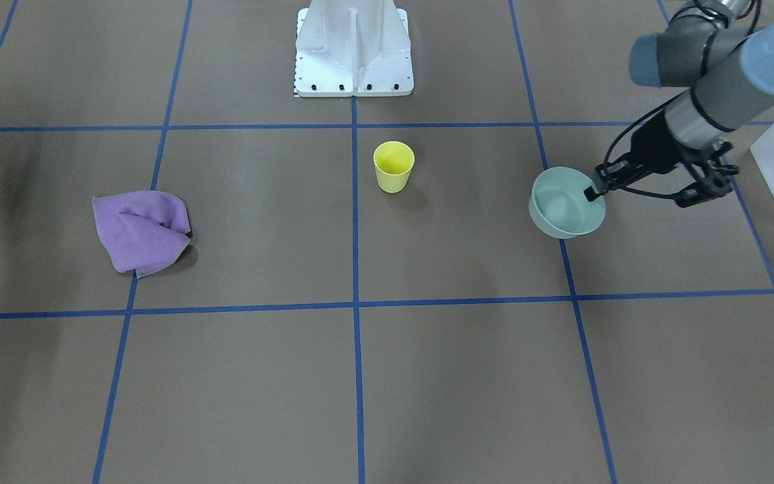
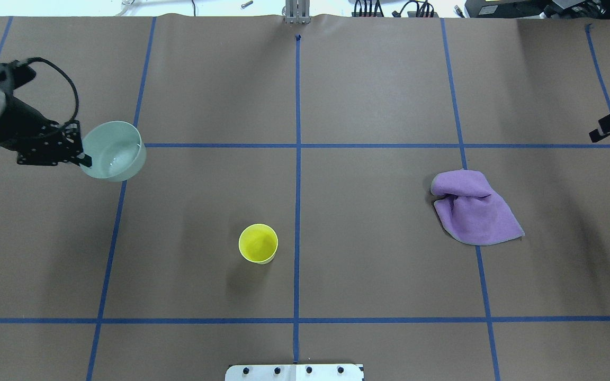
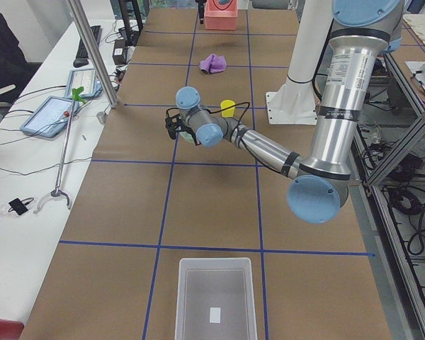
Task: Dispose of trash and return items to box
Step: 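Lift the green bowl with the left gripper while the right gripper reaches the purple cloth, then carry the bowl to the white bin while the right gripper lifts the cloth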
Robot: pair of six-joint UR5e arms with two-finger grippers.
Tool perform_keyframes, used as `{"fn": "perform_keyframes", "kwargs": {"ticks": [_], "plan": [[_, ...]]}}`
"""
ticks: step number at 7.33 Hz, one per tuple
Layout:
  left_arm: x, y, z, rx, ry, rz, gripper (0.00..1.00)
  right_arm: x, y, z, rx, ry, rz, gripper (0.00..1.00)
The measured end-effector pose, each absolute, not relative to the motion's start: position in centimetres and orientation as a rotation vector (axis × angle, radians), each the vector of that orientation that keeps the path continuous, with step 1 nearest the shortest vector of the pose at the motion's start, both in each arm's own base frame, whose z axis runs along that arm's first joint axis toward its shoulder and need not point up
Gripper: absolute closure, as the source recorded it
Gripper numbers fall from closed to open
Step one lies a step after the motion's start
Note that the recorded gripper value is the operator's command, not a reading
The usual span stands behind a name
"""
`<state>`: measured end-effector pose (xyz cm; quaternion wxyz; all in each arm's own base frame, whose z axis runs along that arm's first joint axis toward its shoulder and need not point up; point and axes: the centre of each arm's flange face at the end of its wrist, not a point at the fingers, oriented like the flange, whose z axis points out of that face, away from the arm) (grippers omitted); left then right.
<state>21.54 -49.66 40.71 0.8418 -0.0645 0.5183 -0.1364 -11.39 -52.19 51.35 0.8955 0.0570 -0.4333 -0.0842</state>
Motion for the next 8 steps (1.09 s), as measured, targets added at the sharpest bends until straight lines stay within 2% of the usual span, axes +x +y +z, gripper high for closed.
{"fn": "perform_keyframes", "kwargs": {"ticks": [2,5,6,7,8], "plan": [[12.8,-50.7,46.3,-0.034,1.069,-0.236,1.00,-20.3,-50.9,48.6,0.178,-0.913,-0.353,0.00],[1.0,-51.6,50.9,0.064,0.993,-0.185,1.00,-30.4,-48.3,45.5,0.192,-0.893,-0.457,0.00],[-1.2,-51.6,51.5,0.074,0.978,-0.180,1.00,-32.3,-47.5,45.6,0.178,-0.887,-0.477,0.37],[-2.4,-51.5,51.9,0.075,0.971,-0.182,1.00,-33.7,-46.8,46.1,0.159,-0.882,-0.493,0.99],[-3.0,-51.5,52.2,0.074,0.967,-0.185,1.00,-34.5,-46.4,46.6,0.145,-0.876,-0.504,1.00]]}}
